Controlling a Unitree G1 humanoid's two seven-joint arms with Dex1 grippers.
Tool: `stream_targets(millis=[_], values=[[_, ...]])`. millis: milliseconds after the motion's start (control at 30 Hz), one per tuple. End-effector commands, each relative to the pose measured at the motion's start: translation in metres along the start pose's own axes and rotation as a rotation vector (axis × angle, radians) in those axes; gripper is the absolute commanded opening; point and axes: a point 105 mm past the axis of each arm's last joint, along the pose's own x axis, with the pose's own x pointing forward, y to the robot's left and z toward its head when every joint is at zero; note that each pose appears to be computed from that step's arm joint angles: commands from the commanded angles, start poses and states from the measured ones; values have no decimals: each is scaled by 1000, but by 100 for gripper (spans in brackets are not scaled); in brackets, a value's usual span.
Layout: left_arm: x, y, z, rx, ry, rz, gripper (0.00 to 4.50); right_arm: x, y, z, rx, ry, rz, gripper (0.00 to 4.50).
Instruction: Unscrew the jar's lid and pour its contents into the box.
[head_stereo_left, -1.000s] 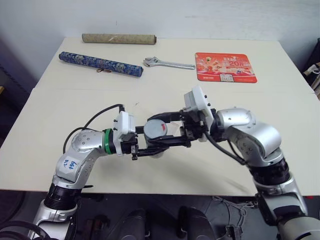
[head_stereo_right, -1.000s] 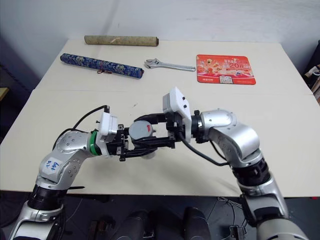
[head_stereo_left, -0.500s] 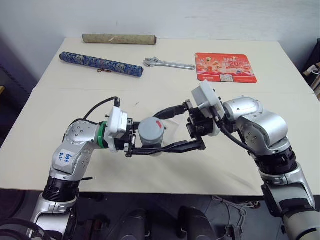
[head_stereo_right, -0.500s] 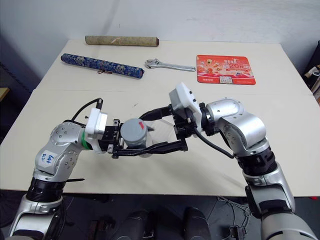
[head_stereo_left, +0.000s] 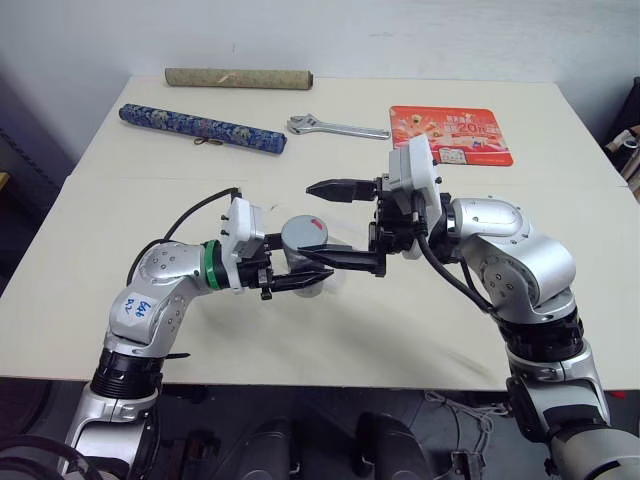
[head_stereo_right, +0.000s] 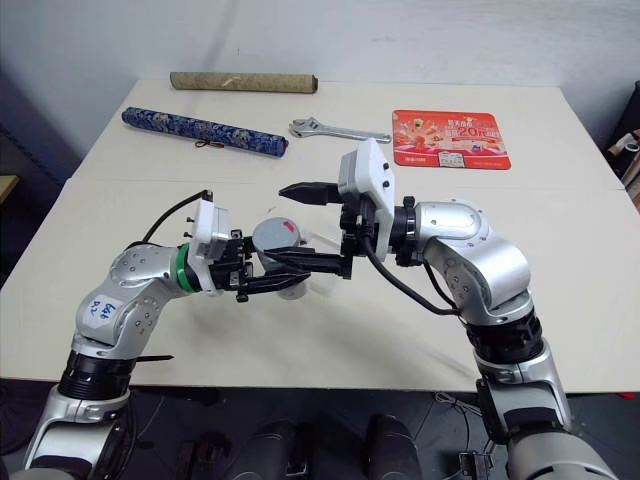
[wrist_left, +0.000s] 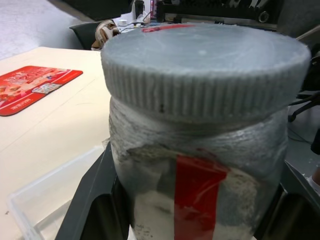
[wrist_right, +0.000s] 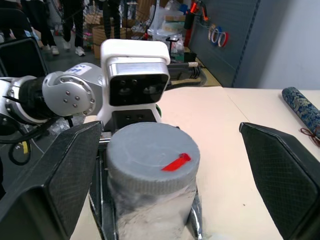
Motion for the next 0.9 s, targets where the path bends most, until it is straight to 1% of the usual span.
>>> stream_targets(millis=[33,200,467,667,800,900], values=[[5,-2,11,50,-15,-19,234,11,6,9,-42,-10,20,448],[7,-6,9,49,-23,-28,234,22,3,3,-34,4,-4,448],[5,-9,4,51,-19,-25,234,22,-2,5,-19,-12,-28,448],[3,-10,4,62,-25,-29,234,10,-13,-3,-11,13,-65,448],[0,-9,4,67,-26,-27,234,-8,-22,-7,-6,21,-87,448],[-1,-8,3,68,-25,-21,234,-14,-24,-8,2,23,-87,448]])
